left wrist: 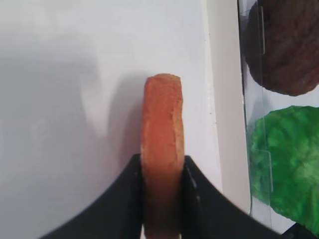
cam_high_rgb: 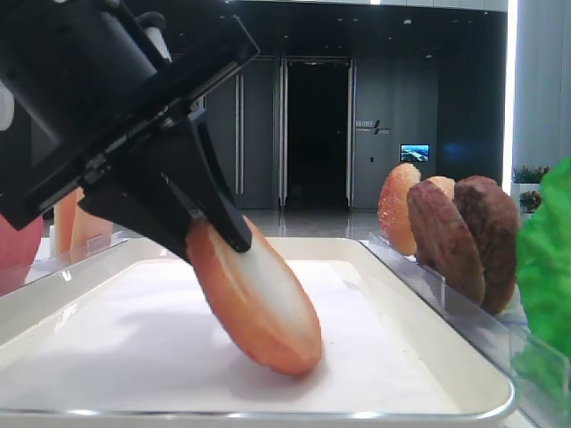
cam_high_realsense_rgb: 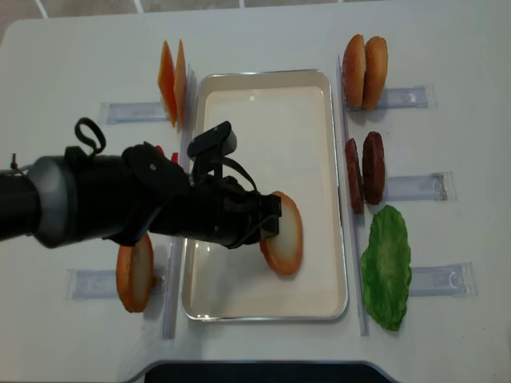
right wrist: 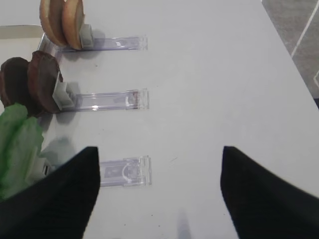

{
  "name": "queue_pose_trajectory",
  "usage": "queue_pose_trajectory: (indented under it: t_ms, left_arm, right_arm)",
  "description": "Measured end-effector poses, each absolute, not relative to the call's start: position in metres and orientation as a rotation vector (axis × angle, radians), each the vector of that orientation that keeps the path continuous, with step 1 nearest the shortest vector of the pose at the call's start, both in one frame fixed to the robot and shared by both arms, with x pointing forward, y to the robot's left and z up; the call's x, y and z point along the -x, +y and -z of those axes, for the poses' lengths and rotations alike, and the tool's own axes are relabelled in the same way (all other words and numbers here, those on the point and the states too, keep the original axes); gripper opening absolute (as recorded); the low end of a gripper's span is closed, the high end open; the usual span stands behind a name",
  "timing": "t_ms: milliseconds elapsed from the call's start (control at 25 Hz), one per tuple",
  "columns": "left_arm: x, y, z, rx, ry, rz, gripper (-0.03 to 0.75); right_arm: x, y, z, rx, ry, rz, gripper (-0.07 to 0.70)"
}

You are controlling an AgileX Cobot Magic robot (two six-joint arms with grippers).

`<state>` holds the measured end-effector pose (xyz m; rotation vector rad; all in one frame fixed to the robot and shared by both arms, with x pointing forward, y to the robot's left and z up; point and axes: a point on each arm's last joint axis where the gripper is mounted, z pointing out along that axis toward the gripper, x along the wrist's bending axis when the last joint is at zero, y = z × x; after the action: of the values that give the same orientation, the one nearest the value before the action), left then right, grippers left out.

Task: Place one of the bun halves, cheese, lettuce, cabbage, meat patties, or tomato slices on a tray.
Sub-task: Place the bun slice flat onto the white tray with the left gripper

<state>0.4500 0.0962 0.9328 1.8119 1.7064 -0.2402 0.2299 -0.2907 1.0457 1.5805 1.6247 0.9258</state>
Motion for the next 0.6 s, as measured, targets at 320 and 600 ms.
queue_pose_trajectory:
  t_ms: [320, 600]
  left_arm:
    - [-0.449, 0.101, -0.93, -1.901, 1.68, 0.229, 0.274]
    - [-0.457, 0.127, -0.936, -1.945, 1.761, 0.187, 0.37]
  right_arm:
    - [-0.23, -0.291, -1.046, -1.58, 1.625, -0.926, 0.514]
    - [-0.23, -0.291, -1.046, -1.58, 1.625, -0.926, 0.514]
